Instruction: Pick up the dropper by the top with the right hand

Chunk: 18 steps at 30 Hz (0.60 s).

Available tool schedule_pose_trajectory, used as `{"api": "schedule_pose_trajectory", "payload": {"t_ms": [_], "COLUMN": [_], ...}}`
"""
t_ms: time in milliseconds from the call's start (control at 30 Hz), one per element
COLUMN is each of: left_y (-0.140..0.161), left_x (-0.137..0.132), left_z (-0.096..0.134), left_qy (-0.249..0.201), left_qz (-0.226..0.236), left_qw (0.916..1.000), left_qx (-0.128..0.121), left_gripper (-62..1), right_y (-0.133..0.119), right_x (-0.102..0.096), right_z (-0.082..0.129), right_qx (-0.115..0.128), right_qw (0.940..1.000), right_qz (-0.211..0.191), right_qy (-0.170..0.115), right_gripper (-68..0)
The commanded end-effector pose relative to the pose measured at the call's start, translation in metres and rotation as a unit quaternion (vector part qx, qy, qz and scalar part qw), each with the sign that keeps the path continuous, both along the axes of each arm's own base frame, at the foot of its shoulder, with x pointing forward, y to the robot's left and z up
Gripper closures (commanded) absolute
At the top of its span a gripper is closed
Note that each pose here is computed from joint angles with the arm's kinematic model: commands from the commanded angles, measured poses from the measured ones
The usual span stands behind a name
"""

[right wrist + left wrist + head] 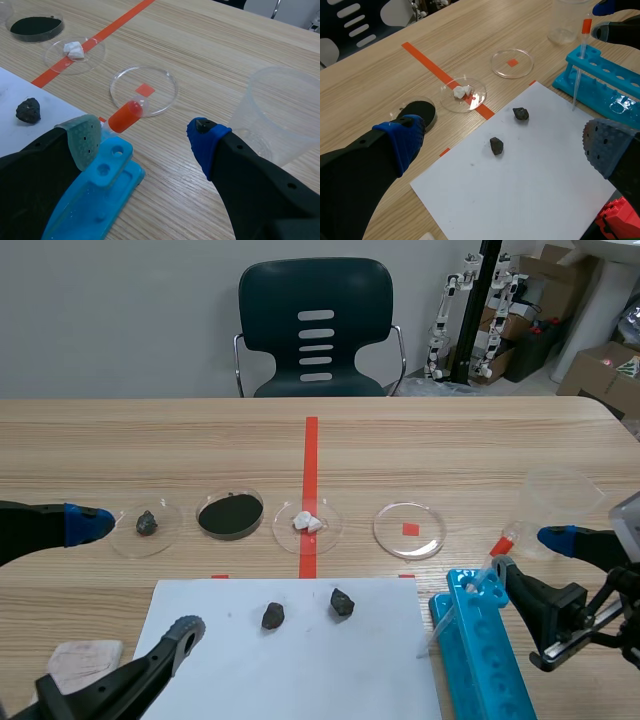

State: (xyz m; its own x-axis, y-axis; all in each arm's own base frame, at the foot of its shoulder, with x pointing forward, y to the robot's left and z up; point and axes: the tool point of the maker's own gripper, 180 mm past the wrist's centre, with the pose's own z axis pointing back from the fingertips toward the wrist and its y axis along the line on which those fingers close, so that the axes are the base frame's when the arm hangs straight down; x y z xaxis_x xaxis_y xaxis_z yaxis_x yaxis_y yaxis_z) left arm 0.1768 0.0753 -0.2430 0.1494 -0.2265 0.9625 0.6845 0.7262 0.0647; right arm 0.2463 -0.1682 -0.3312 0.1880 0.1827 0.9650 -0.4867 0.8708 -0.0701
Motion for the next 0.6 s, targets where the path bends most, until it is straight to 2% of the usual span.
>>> {"api": "schedule_pose_trajectory", "payload": {"t_ms": [0, 333, 567], "left_y": [-0.0007, -0.0007, -0.0007], "left_x": [0.0009, 0.0010, 0.0010], "left_z": [0.0061, 0.0061, 0.0062], "left_qy": [-0.007, -0.007, -0.007], "left_qz": [0.005, 0.005, 0.005], "left_qw": [0.9999, 0.9999, 0.9999], "left_qx": [-0.013, -0.013, -0.014], "left_gripper": [-62.3, -62.3, -62.3], "right_y": [0.0017, 0.0051, -0.0033], "right_x": [0.0102, 0.0116, 0.0148], "right_z": [0.0158, 0.0163, 0.0134], "right_qx": [0.010, 0.022, 0.038], "right_qw": [0.9995, 0.9993, 0.9986], "right_qz": [0.001, -0.006, -0.026], "right_qy": [-0.028, -0.030, -0.026], "right_gripper": [-37.3, -37.3, -37.3]}}
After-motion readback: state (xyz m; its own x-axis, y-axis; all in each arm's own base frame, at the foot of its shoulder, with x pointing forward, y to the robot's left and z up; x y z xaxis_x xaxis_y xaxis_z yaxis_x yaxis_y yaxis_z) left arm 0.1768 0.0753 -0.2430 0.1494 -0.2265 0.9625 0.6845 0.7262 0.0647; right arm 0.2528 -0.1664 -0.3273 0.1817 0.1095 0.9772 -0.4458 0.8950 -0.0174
